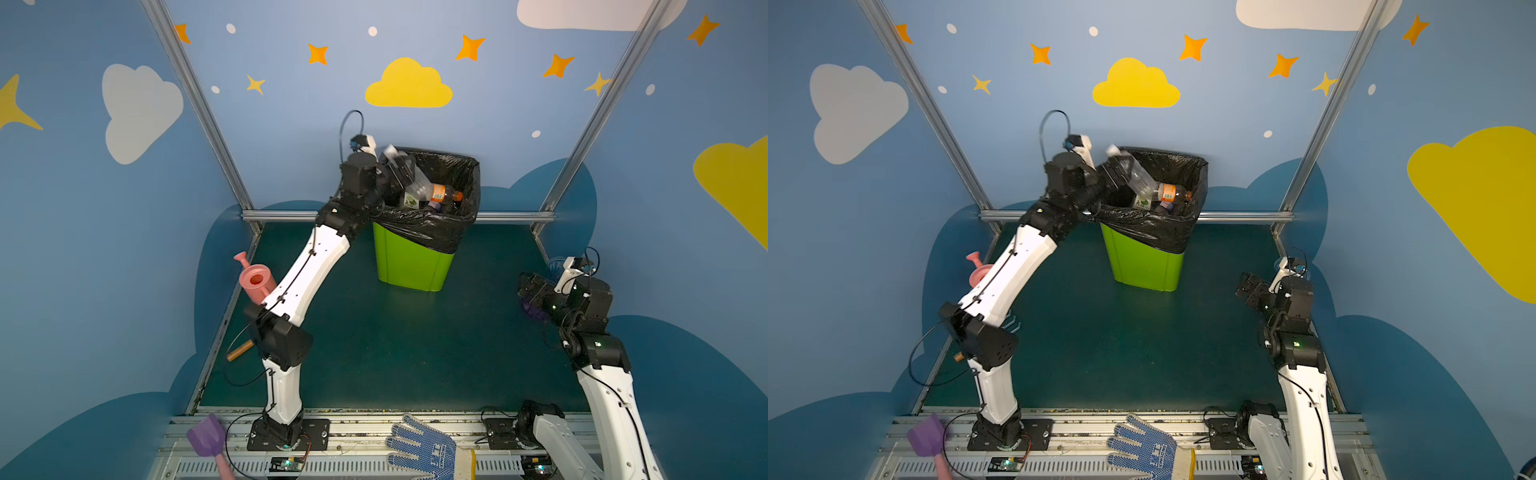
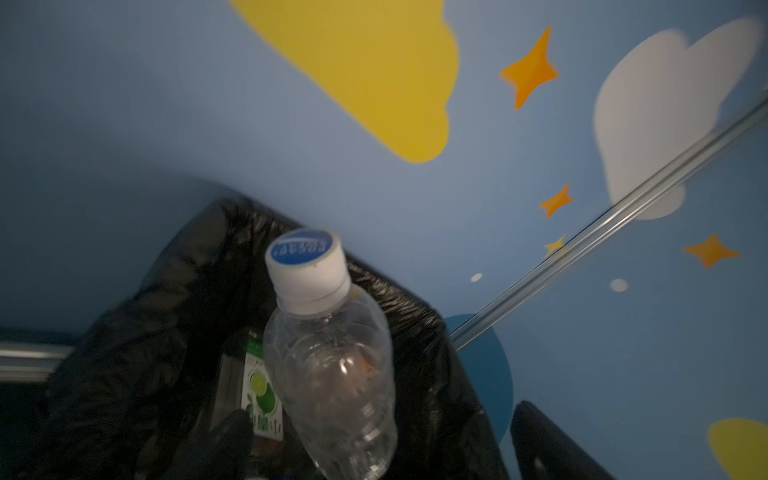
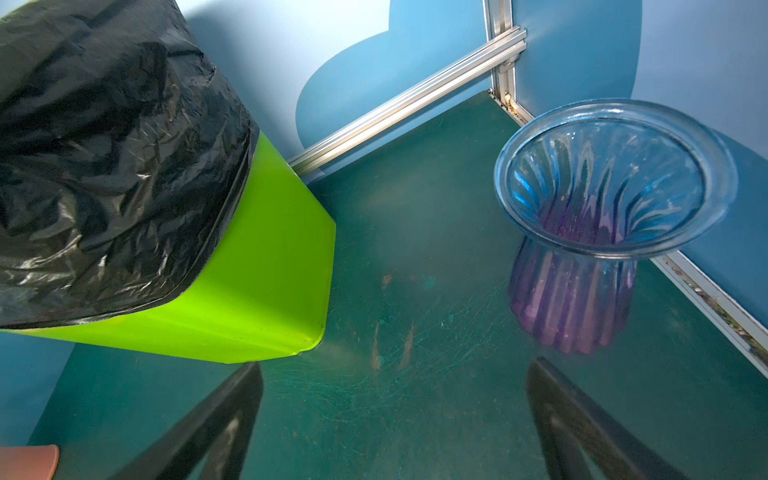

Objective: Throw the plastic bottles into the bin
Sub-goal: 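Lift the blue-capped bottle with the left gripper over the bin, then open the left gripper over the bin and draw it back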

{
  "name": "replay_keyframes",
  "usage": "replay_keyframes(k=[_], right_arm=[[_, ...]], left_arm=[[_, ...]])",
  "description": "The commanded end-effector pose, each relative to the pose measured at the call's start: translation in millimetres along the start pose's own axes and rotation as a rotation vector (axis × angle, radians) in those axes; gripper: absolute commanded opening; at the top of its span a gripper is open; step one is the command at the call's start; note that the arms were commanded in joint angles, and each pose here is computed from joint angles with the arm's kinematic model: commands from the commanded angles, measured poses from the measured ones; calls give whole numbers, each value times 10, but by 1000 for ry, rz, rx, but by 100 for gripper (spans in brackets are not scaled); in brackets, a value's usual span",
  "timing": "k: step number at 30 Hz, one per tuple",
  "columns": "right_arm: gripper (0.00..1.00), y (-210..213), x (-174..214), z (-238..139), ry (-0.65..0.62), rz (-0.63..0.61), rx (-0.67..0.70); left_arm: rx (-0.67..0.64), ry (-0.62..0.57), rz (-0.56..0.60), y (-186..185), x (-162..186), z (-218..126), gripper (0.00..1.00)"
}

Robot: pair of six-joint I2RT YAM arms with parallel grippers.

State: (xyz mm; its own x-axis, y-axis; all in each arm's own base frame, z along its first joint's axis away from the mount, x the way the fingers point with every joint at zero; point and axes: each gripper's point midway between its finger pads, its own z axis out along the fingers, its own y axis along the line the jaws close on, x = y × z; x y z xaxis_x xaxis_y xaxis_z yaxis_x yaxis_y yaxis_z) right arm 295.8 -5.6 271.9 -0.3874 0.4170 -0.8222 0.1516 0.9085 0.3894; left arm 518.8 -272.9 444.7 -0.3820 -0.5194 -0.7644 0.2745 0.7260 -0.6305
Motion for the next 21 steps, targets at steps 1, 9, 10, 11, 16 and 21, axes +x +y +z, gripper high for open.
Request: replay_keyframes(k=[1, 9, 10, 11, 16, 21], right_arm=[[98, -29, 53, -51, -3, -3, -3], [98, -90, 254, 177, 21, -24, -27], [98, -108, 286, 224, 22, -34, -28], [98, -120, 312, 276, 20, -52, -31], [98, -307, 458, 529, -19, -131, 10], [98, -468, 647, 826, -30, -193, 33]], left_arm=[[165, -271, 88, -868, -1074, -1101, 100], [203, -342, 166, -1024, -1106, -1493, 100], [198, -348, 166, -989, -1086, -1513, 100], [188, -347, 169, -928, -1033, -1510, 100], [37, -316, 207, -416, -735, -1498, 100], [-186, -227, 242, 531, -210, -1473, 100]])
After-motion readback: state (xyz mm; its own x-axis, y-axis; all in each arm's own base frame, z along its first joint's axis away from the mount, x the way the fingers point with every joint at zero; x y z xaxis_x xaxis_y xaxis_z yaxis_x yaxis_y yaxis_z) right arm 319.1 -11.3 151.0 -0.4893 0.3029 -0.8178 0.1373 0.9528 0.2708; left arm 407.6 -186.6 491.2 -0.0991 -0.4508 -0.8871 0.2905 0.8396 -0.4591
